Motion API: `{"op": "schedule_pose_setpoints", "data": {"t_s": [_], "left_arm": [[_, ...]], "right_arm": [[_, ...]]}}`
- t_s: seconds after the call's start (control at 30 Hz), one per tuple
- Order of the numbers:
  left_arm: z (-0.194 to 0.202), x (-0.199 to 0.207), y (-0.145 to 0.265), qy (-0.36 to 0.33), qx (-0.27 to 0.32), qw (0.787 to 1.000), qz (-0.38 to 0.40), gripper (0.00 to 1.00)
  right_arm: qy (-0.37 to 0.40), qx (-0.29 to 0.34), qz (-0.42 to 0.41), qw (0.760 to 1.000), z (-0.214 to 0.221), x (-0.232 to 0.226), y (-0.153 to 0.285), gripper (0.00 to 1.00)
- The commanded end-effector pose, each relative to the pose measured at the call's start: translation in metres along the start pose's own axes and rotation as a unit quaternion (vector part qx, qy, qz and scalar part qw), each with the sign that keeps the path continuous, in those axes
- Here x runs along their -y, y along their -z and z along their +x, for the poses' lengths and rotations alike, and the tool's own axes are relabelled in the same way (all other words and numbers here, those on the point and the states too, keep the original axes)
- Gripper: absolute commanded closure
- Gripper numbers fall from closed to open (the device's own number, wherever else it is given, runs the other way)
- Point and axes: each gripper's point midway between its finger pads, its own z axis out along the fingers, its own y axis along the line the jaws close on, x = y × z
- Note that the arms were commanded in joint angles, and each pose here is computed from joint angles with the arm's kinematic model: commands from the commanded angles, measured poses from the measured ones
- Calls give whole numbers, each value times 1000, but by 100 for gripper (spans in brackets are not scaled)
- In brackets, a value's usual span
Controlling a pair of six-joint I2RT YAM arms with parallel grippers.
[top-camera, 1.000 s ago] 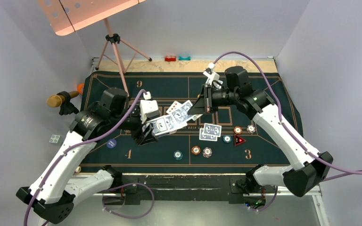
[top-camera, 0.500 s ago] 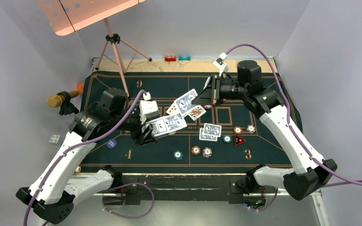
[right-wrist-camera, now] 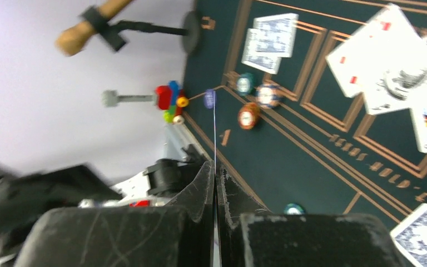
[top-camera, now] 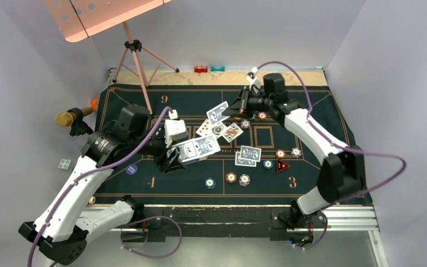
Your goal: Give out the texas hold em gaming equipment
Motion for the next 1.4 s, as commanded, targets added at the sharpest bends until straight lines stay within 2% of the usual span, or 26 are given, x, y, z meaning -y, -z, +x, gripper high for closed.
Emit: {"op": "schedule_pose_setpoints", "data": {"t_s": [0.0,0.1,0.3,0.73,1.0,1.03,1.2,1.27,1.3,1.37], "left_arm": [[-20,7,11,-23,35,999,6,100],[-20,7,11,-24,35,999,6,100],[-21,7,11,-24,34,999,5,100],[-19,7,11,-23,32,999,6,100],[-18,7,12,-24,32,999,4,100],[-18,7,12,-25,33,999,3,100],[-18,6,11,-24,32,999,3,100],[-18,7,11,-24,33,999,5,100],[-19,7,11,-24,33,999,5,100],[-18,7,11,-24,33,999,4,100]], "right_arm": [[-16,1,53,998,5,62,-32,100],[-40,-28,68,997,26,96,-56,100],[-56,-68,80,993,59,123,-91,100],[-79,-62,145,984,84,175,-124,100],[-91,-60,185,977,97,197,-120,99],[-90,-62,192,975,97,198,-118,95],[-67,-73,226,969,105,196,-106,53],[-53,-78,228,969,106,187,-101,40],[-49,-81,230,969,105,184,-98,35],[-36,-81,231,969,101,174,-90,32]]}}
